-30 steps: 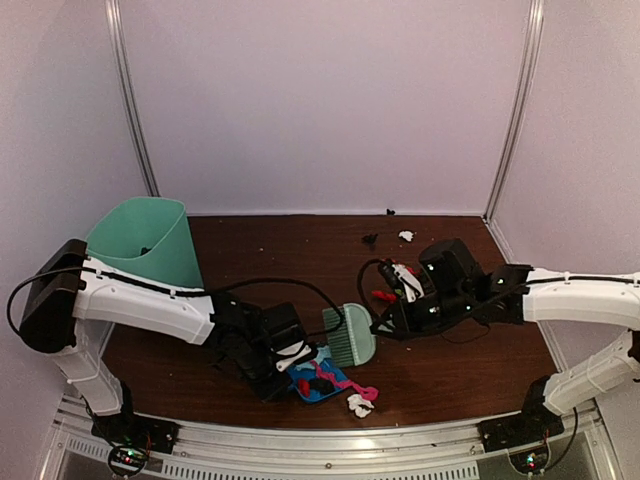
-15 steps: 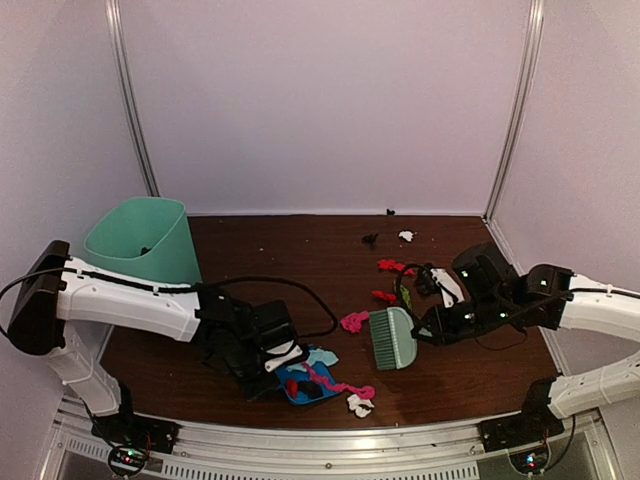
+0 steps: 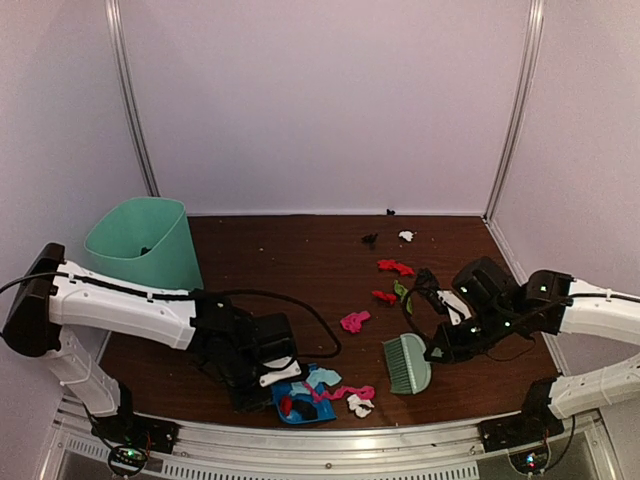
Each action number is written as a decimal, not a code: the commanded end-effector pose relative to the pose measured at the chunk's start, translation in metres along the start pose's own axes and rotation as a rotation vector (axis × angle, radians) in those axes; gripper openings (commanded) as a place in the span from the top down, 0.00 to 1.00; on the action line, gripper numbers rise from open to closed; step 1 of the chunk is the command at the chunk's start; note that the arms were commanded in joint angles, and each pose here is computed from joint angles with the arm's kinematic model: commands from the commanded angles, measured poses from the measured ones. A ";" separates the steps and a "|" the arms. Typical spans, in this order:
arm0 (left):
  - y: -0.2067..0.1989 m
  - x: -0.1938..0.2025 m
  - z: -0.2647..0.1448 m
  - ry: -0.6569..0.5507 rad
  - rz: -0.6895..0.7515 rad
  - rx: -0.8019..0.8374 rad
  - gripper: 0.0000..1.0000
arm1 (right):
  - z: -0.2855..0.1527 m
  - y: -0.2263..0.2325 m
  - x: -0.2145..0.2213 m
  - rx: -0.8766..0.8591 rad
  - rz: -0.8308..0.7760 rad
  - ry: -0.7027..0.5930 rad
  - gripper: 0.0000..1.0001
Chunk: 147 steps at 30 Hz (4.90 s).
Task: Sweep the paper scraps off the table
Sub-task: Sweep the paper scraps into the dustpan, then dump the paper scraps in the dustpan into the trash bin.
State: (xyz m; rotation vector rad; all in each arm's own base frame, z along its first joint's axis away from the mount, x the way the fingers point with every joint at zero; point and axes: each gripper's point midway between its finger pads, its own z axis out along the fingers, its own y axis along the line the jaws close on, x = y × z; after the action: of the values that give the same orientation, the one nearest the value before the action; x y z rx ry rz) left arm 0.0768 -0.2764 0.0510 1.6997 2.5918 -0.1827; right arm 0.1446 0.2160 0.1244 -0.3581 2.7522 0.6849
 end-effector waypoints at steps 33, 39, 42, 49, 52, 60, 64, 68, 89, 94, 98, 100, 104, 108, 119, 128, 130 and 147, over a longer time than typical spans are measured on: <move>-0.018 -0.073 0.023 -0.118 0.006 0.048 1.00 | 0.028 0.060 0.001 -0.207 0.122 0.198 1.00; -0.017 -0.080 0.027 -0.143 -0.006 0.045 1.00 | 0.021 0.067 -0.004 -0.219 0.115 0.190 1.00; -0.016 -0.084 0.026 -0.160 -0.013 0.043 1.00 | 0.019 0.068 -0.004 -0.221 0.112 0.190 1.00; -0.014 -0.092 0.022 -0.218 -0.046 0.037 1.00 | 0.014 0.068 -0.005 -0.219 0.108 0.187 1.00; -0.013 -0.094 0.018 -0.247 -0.064 0.034 1.00 | 0.010 0.069 -0.008 -0.214 0.103 0.173 1.00; -0.004 -0.102 0.002 -0.329 -0.097 -0.013 1.00 | -0.010 0.075 -0.023 -0.202 0.097 0.112 1.00; 0.004 -0.107 -0.011 -0.384 -0.124 -0.036 1.00 | -0.019 0.073 -0.030 -0.172 0.088 0.087 1.00; 0.009 -0.108 -0.020 -0.422 -0.151 -0.039 1.00 | -0.028 0.074 -0.038 -0.149 0.071 0.059 1.00; 0.045 -0.109 -0.056 -0.538 -0.317 -0.068 1.00 | -0.084 0.092 -0.079 -0.097 0.006 -0.058 1.00; 0.060 -0.103 -0.064 -0.537 -0.380 -0.105 1.00 | -0.093 0.082 -0.093 -0.045 0.039 -0.128 1.00; 0.073 -0.097 -0.078 -0.538 -0.438 -0.159 1.00 | -0.101 0.072 -0.106 -0.003 0.085 -0.198 1.00; 0.077 -0.095 -0.086 -0.548 -0.455 -0.175 1.00 | -0.104 0.067 -0.110 0.013 0.107 -0.226 1.00; 0.089 -0.088 -0.102 -0.558 -0.508 -0.205 1.00 | -0.105 0.059 -0.116 0.033 0.142 -0.267 1.00; 0.098 -0.084 -0.126 -0.573 -0.557 -0.240 1.00 | -0.103 0.054 -0.118 0.041 0.164 -0.287 1.00; 0.126 -0.081 -0.219 -0.727 -0.775 -0.212 1.00 | -0.091 0.059 -0.125 0.026 0.173 -0.281 1.00; 0.151 -0.056 -0.281 -0.848 -0.960 -0.161 1.00 | -0.080 0.063 -0.128 0.016 0.172 -0.259 1.00; 0.156 -0.049 -0.295 -0.880 -0.990 -0.149 1.00 | -0.078 0.064 -0.128 0.010 0.171 -0.256 1.00; 0.195 -0.012 -0.349 -1.040 -1.175 0.060 1.00 | -0.067 0.064 -0.125 0.006 0.152 -0.228 1.00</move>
State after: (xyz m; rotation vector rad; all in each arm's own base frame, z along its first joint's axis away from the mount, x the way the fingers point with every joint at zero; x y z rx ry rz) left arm 0.2768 -0.1725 0.3567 -0.1737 2.3150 -0.6553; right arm 0.2240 0.2561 0.2496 -0.0521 2.5957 0.6873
